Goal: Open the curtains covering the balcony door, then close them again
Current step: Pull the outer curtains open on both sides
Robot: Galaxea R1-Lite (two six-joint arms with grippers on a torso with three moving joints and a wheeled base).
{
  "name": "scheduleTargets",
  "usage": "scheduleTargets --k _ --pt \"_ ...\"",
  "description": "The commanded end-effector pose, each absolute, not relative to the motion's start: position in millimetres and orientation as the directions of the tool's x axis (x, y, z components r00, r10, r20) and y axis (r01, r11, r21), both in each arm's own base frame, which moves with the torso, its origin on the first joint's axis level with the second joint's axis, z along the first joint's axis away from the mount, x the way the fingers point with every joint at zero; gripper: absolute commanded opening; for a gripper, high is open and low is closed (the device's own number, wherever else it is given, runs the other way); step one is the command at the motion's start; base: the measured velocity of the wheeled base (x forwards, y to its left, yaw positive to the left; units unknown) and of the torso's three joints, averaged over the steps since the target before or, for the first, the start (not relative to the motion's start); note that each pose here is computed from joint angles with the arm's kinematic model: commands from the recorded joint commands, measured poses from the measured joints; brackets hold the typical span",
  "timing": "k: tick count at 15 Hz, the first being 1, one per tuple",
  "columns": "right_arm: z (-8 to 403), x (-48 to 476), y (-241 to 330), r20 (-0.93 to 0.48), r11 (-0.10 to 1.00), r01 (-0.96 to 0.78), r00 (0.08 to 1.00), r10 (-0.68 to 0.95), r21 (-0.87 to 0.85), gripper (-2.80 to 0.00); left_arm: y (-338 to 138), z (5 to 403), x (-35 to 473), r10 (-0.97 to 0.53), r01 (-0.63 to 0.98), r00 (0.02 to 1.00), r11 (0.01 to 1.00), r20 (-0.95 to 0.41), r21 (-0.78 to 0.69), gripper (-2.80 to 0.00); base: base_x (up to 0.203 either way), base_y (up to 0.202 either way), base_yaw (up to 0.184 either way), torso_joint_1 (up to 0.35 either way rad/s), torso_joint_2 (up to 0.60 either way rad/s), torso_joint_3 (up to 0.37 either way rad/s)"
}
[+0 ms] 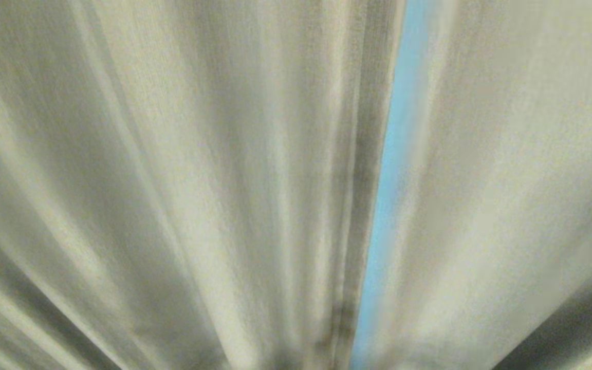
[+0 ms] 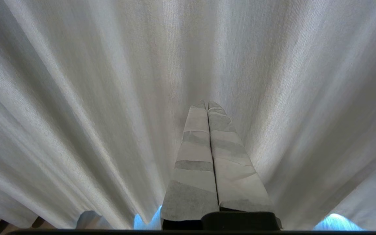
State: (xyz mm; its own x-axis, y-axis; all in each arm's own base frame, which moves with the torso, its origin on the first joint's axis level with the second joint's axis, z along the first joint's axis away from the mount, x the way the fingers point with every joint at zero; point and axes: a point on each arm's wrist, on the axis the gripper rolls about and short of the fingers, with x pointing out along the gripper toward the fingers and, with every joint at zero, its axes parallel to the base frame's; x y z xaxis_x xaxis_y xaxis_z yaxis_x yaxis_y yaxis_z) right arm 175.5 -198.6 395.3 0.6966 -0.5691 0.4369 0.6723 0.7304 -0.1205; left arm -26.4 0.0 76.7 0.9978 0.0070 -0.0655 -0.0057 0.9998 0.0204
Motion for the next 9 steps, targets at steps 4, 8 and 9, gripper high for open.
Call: scheduleTargets --k 4,8,9 --pt "378 166 -267 0.391 0.627 0.774 0.607 -0.692 -0.091 -2.80 0 77 -26 0.008 -0.006 0.998 1.000 -0.066 0.021 -2.80 0.000 0.000 0.000 0.000 0.00 0.000" --pt "371 154 -292 0.374 0.575 0.814 0.559 -0.740 -0.081 -2.80 0 77 -26 0.008 -0.006 0.998 1.000 -0.066 0.020 -2.80 0.000 0.000 0.000 0.000 0.00 0.000" --pt "368 153 -296 0.367 0.568 0.819 0.554 -0.747 -0.081 -2.80 0 77 -26 0.008 -0.006 0.998 1.000 -0.066 0.022 -2.80 0.000 0.000 0.000 0.000 0.00 0.000"
